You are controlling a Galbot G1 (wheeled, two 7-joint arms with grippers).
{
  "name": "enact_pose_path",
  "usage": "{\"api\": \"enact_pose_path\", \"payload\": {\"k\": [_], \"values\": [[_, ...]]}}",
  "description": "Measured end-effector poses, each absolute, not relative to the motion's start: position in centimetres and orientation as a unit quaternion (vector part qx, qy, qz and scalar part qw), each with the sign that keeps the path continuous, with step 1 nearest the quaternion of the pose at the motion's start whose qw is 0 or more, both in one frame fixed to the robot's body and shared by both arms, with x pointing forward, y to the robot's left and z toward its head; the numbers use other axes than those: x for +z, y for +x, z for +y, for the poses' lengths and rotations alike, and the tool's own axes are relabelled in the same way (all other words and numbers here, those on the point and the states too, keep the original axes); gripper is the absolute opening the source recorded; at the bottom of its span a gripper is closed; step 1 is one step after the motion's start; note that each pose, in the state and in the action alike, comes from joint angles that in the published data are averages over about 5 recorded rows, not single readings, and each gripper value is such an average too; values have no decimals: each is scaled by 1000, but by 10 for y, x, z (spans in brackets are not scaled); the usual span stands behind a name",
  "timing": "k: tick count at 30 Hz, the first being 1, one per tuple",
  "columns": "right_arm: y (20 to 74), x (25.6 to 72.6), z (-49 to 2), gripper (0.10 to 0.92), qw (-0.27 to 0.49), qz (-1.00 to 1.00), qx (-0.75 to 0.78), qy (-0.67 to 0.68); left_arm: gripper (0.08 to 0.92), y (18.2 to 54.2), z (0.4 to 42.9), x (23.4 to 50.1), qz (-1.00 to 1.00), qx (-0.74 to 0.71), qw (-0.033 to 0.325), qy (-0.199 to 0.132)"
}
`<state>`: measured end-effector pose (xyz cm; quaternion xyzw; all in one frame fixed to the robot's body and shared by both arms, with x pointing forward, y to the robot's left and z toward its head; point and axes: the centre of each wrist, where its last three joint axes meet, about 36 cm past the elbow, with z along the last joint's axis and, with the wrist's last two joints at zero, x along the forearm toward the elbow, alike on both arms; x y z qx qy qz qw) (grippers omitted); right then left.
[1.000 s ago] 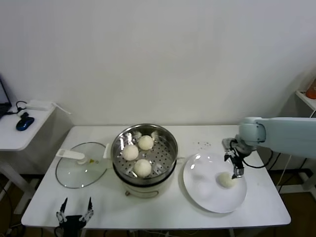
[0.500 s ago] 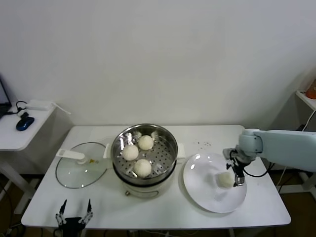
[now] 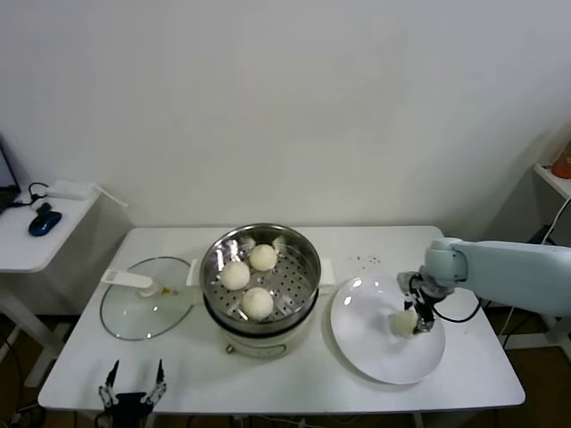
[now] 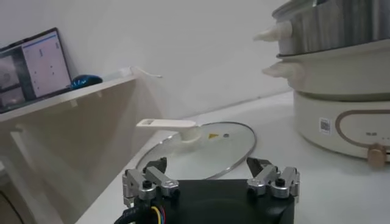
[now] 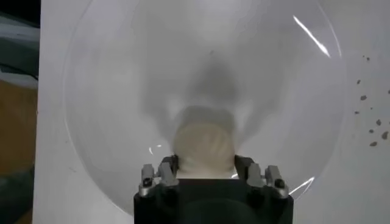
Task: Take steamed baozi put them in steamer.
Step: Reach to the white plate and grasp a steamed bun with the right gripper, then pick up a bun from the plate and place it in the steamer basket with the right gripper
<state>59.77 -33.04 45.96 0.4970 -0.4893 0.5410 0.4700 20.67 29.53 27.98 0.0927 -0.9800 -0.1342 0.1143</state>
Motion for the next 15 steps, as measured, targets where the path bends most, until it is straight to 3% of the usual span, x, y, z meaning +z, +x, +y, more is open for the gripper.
{"api": "enact_pose_path", "payload": {"k": [7,15], "values": [[600,480,-319,586,463,-492,538,504,823,208,295,283,-980,-135,112,92],[608,557,-294,585,445,-502,539,509,823,211,294,285,-981,-135,109,86]]}}
